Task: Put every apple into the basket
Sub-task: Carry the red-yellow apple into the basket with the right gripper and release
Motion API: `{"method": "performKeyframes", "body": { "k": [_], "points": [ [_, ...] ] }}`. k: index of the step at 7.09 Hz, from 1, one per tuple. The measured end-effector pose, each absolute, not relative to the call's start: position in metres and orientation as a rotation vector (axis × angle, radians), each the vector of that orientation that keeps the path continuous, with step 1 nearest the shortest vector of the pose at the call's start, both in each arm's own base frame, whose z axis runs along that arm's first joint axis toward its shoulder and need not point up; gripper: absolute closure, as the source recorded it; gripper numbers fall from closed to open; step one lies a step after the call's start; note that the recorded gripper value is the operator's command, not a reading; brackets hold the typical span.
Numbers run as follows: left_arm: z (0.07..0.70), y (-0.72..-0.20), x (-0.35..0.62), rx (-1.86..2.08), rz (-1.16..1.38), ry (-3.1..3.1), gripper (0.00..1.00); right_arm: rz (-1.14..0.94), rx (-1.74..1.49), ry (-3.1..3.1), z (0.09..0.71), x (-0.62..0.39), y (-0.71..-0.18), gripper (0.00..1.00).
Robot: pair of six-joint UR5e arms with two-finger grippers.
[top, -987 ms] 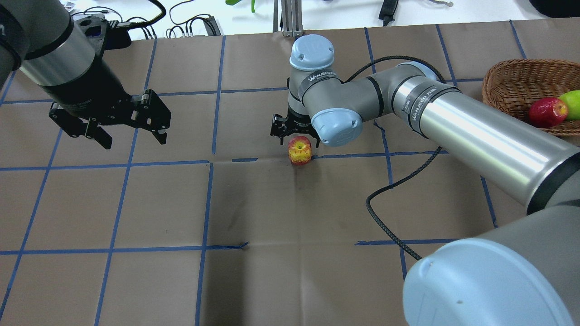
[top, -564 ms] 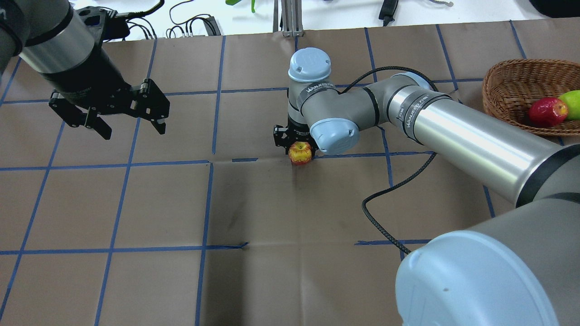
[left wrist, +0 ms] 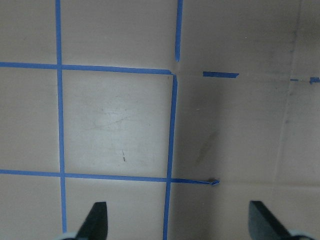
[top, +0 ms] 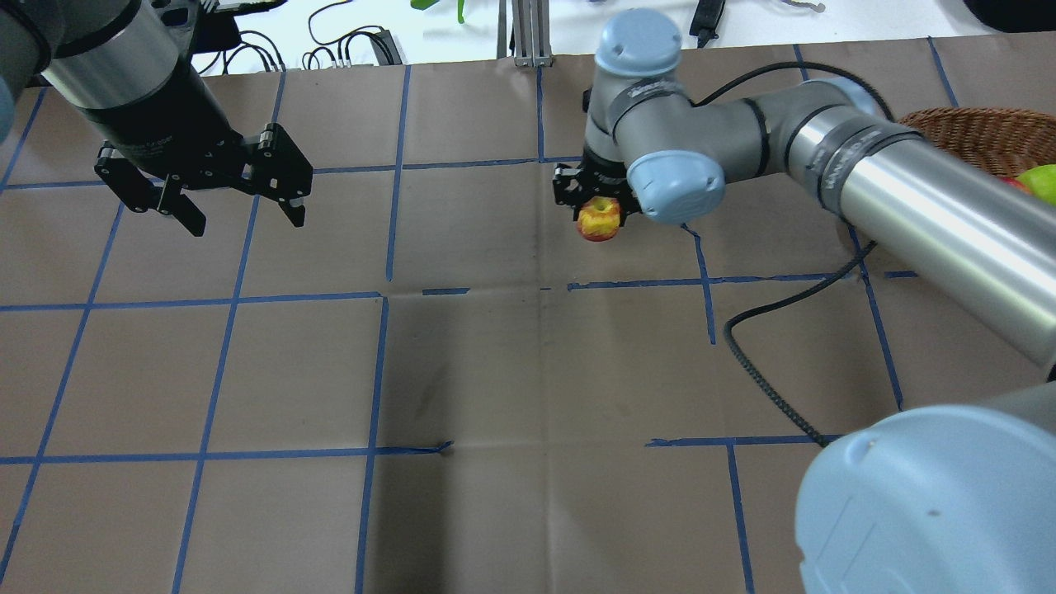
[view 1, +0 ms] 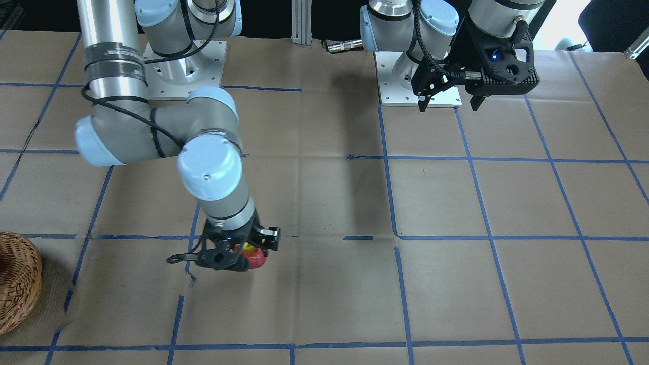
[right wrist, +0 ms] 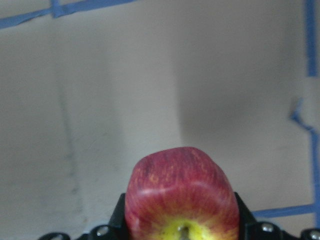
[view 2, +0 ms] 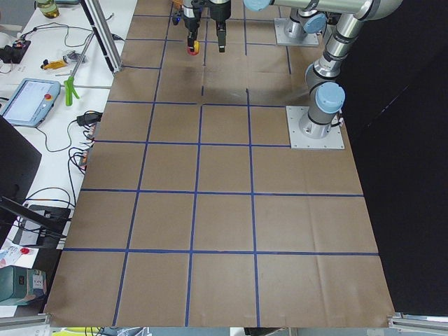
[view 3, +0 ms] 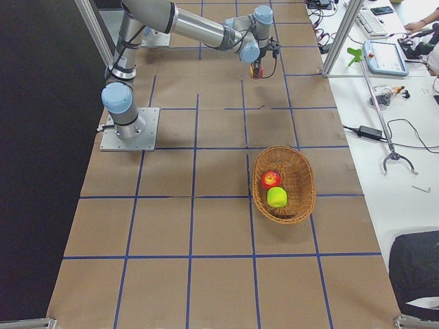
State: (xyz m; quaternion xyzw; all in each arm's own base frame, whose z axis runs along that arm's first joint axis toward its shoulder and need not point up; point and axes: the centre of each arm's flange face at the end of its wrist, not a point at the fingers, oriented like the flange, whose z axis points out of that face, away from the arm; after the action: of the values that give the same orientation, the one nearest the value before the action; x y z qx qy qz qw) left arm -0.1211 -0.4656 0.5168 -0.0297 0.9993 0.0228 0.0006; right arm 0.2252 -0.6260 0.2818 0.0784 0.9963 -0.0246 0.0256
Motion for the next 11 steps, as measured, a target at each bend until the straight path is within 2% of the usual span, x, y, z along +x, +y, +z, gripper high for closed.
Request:
{"method": "performKeyframes", "body": {
  "k": [2,4,7,8,9,11],
  "points": [
    [0.514,-0.467,-0.122,-0.090,0.080,3.147,0.01,-0.081,0.117,3.168,0.318,0.085,-0.655,0.85],
    [0.513,-0.469,-0.122,-0.084,0.085,3.151,0.01,-0.067,-0.116,3.240,0.328,-0.072,-0.660,0.85],
    [0.513,-0.470,-0.122,-0.082,0.084,3.148,0.01,-0.096,-0.322,3.198,0.286,-0.200,-0.653,0.83],
    [0.516,-0.471,-0.121,-0.085,0.077,3.149,0.01,-0.088,-0.335,3.180,0.271,-0.209,-0.652,0.57],
    [0.517,-0.473,-0.121,-0.091,0.076,3.147,0.01,-0.077,-0.352,3.169,0.257,-0.214,-0.652,0.01],
    [0.517,-0.477,-0.121,-0.100,0.077,3.149,0.01,-0.049,-0.371,3.166,0.249,-0.217,-0.652,0.00]
  ]
}}
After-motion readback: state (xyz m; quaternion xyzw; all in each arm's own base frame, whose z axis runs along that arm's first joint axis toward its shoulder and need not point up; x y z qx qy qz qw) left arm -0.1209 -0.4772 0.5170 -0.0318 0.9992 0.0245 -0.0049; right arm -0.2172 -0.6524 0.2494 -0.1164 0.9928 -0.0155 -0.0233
